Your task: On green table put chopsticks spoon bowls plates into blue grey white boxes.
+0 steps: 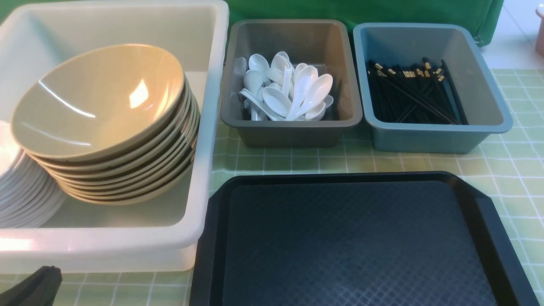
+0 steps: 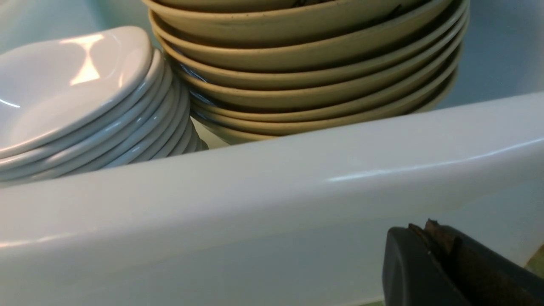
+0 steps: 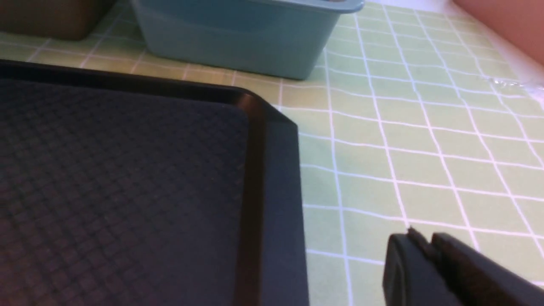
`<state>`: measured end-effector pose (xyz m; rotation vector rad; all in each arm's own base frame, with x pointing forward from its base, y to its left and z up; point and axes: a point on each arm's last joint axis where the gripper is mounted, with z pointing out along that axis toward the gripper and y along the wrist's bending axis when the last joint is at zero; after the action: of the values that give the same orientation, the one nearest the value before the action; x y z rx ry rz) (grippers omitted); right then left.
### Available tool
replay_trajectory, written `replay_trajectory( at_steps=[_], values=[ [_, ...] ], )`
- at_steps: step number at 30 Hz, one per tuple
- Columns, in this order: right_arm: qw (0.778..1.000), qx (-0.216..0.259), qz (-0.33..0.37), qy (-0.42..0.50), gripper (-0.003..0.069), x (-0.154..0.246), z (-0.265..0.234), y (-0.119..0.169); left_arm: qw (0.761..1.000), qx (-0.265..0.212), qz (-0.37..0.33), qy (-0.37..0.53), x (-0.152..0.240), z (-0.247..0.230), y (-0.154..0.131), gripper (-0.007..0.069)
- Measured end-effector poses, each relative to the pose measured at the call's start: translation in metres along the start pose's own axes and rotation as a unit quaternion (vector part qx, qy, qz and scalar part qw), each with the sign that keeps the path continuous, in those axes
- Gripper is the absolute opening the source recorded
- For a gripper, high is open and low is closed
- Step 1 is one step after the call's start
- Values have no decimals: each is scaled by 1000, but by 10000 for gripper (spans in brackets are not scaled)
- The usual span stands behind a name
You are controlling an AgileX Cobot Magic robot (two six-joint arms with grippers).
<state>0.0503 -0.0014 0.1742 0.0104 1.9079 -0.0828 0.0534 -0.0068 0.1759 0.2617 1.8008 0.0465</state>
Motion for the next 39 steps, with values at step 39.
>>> replay_trajectory(
  at_steps=[39],
  values=[
    [1000, -1, -1, -2, 110, 0, 0, 0, 1000, -31, -4, 6, 1, 0, 3, -1]
  ],
)
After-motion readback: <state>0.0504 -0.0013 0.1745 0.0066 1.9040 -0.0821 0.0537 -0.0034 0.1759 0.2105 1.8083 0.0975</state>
